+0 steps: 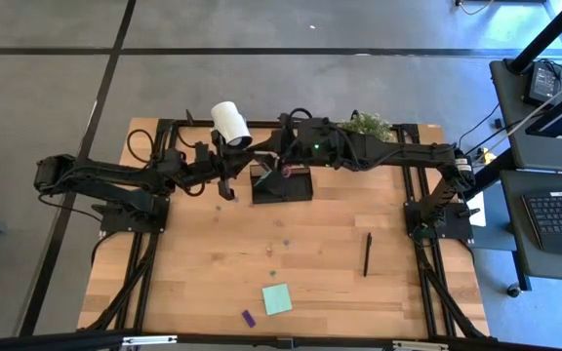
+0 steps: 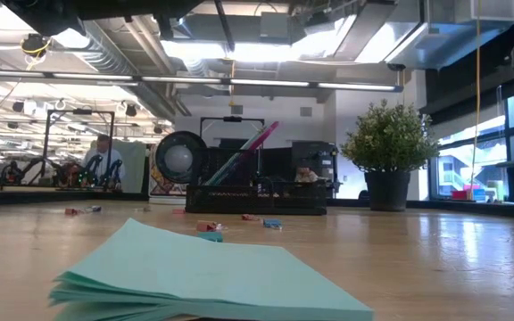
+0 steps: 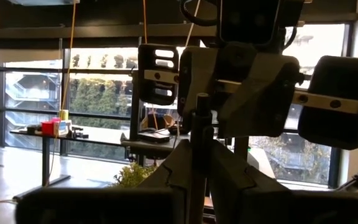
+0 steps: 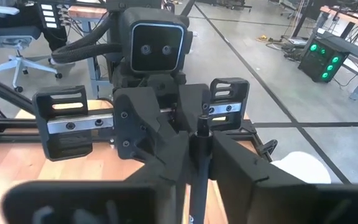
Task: Pick and place office supplies into organizer
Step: Put the black pen into the black desk organizer
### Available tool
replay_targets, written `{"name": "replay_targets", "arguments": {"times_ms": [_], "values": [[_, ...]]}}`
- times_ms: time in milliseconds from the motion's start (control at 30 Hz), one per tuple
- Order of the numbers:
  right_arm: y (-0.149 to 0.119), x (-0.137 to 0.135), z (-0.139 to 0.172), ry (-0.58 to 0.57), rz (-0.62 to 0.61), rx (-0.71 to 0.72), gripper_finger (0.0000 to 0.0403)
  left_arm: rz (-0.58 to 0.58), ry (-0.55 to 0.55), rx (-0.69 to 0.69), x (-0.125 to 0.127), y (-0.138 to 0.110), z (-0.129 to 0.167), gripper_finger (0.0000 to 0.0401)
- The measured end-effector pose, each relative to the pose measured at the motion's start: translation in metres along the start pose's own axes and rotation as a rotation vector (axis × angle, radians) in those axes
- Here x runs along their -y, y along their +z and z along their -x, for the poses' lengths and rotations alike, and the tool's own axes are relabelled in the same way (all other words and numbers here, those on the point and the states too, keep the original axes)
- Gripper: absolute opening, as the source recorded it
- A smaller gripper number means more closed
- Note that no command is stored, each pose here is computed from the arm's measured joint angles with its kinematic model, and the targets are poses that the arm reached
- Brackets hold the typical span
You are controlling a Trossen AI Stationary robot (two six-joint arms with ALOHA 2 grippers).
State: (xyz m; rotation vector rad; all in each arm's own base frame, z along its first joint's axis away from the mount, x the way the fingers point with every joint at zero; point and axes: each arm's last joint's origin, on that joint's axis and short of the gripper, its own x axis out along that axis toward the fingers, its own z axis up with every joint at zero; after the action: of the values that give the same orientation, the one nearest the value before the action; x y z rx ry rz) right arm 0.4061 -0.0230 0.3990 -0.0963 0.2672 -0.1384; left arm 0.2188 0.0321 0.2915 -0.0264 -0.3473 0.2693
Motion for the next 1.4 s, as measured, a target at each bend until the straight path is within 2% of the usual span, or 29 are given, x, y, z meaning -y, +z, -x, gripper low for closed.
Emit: {"name": "replay_targets", "arguments": {"times_ms": [367,533,600,733,967,1067,1233,1400], "values": [[-0.002,-0.001,0.001,0.004,0.01,-0.02,0.0214,0.001,0.005,0.004,0.0,0.0,0.0,0.0029],[-0.002,0.005,0.01,-0.119,0.083,-0.119,0.0252,0.014,0.004,-0.015,0.0,-0.001,0.0,0.003],[0.0,0.007,0.018,-0.15,0.102,-0.187,0.0259,0.017,0.009,-0.035,0.0,-0.003,0.0,0.003],[0.0,0.011,0.033,-0.129,0.115,-0.335,0.0263,0.058,0.017,-0.079,-0.001,-0.008,0.0,0.003],[-0.016,0.031,0.062,-0.172,0.031,-0.532,0.0263,0.085,0.068,-0.164,-0.01,-0.014,-0.001,0.003],[-0.028,0.04,0.073,-0.203,-0.01,-0.538,0.0263,0.099,0.11,-0.24,-0.016,-0.012,-0.006,0.0031],[-0.049,0.047,0.094,-0.247,-0.071,-0.407,0.0263,0.062,0.159,-0.379,-0.025,-0.005,-0.014,0.0032],[-0.074,0.044,0.116,-0.267,-0.144,-0.311,0.0263,0.032,0.165,-0.433,-0.033,0.004,-0.02,0.0033]]}}
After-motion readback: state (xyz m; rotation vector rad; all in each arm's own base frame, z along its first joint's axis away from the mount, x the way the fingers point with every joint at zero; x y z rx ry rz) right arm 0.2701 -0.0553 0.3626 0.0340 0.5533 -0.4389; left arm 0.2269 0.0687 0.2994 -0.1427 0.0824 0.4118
